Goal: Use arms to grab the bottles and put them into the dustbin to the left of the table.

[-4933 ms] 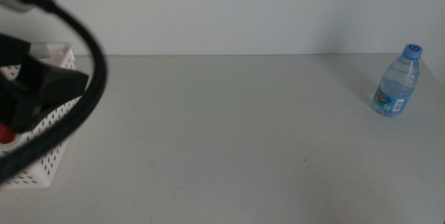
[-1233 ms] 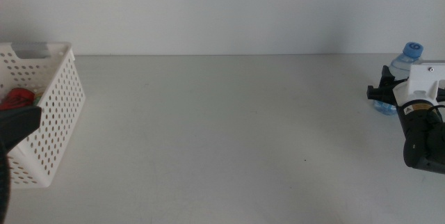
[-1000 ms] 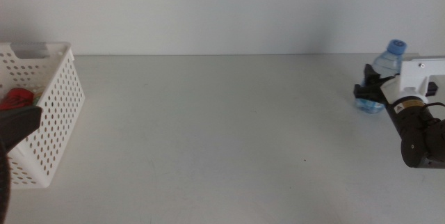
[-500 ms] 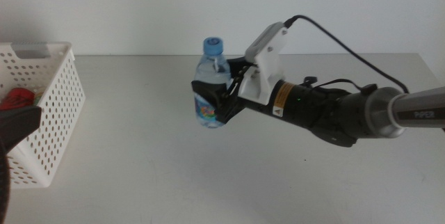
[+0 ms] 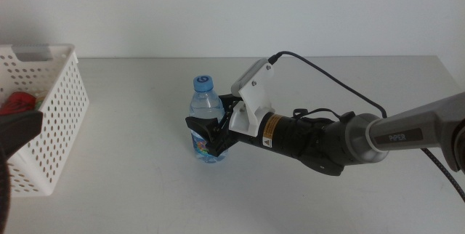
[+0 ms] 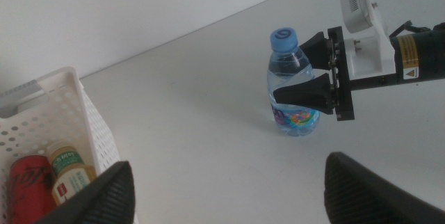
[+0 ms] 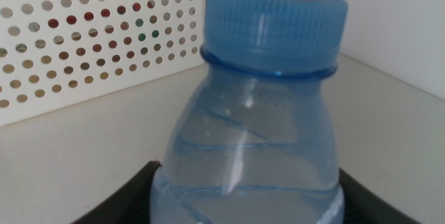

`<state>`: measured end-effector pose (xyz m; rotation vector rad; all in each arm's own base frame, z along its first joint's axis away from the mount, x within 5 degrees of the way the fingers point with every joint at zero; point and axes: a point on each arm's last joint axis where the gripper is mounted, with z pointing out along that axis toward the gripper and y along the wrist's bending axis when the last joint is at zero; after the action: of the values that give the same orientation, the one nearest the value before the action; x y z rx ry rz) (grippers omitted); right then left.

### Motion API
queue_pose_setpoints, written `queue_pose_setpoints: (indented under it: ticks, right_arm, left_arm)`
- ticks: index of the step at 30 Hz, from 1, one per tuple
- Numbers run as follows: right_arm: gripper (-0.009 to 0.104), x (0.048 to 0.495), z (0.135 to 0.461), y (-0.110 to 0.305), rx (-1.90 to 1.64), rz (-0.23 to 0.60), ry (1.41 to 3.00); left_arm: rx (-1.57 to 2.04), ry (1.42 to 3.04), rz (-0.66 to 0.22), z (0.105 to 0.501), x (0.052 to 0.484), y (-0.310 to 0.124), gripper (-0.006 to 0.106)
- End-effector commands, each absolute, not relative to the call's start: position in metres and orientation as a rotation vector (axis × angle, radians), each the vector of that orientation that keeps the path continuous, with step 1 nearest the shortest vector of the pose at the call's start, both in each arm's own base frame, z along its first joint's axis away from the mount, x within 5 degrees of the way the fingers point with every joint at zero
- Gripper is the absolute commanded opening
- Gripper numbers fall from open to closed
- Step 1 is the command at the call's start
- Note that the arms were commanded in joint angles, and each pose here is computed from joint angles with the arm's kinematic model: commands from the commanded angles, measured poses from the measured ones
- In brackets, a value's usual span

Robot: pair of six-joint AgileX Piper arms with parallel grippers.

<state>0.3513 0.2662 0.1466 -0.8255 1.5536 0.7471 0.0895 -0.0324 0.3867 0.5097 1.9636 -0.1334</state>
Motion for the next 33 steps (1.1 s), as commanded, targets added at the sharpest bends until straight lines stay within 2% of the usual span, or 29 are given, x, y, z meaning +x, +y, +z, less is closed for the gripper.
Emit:
queue_pose_setpoints:
  ticks: [1, 5, 10, 13, 15, 22, 30, 33]
  right_arm:
    - [0.0, 0.353, 0.187, 0.27, -0.759, 0.789, 1.388]
    - [0.012, 0.353, 0.188, 0.269, -0.75, 0.788, 1.398]
    - [0.05, 0.349, 0.198, 0.265, -0.749, 0.771, 1.438]
    - [0.067, 0.339, 0.207, 0.257, -0.762, 0.746, 1.465]
    - [0.072, 0.33, 0.217, 0.248, -0.78, 0.733, 1.463]
    - [0.073, 0.274, 0.29, 0.205, -0.704, 0.808, 1.413]
    - [0.068, 0.215, 0.348, 0.159, -0.66, 0.685, 1.56]
    - [0.067, 0.198, 0.358, 0.142, -0.586, 0.658, 1.6]
  left_arm:
    - [0.475, 1.873, -0.156, 0.4, 0.091, -0.034, 0.093]
    - [0.475, 1.873, -0.156, 0.4, 0.091, -0.034, 0.093]
    - [0.475, 1.873, -0.156, 0.4, 0.091, -0.034, 0.093]
    - [0.475, 1.873, -0.156, 0.4, 0.091, -0.034, 0.093]
    - [0.475, 1.873, -0.156, 0.4, 0.091, -0.034, 0.093]
    - [0.475, 1.873, -0.156, 0.4, 0.091, -0.034, 0.093]
    - [0.475, 1.873, -0.156, 0.4, 0.091, -0.034, 0.093]
    - [0.475, 1.873, -0.156, 0.4, 0.091, -0.034, 0.093]
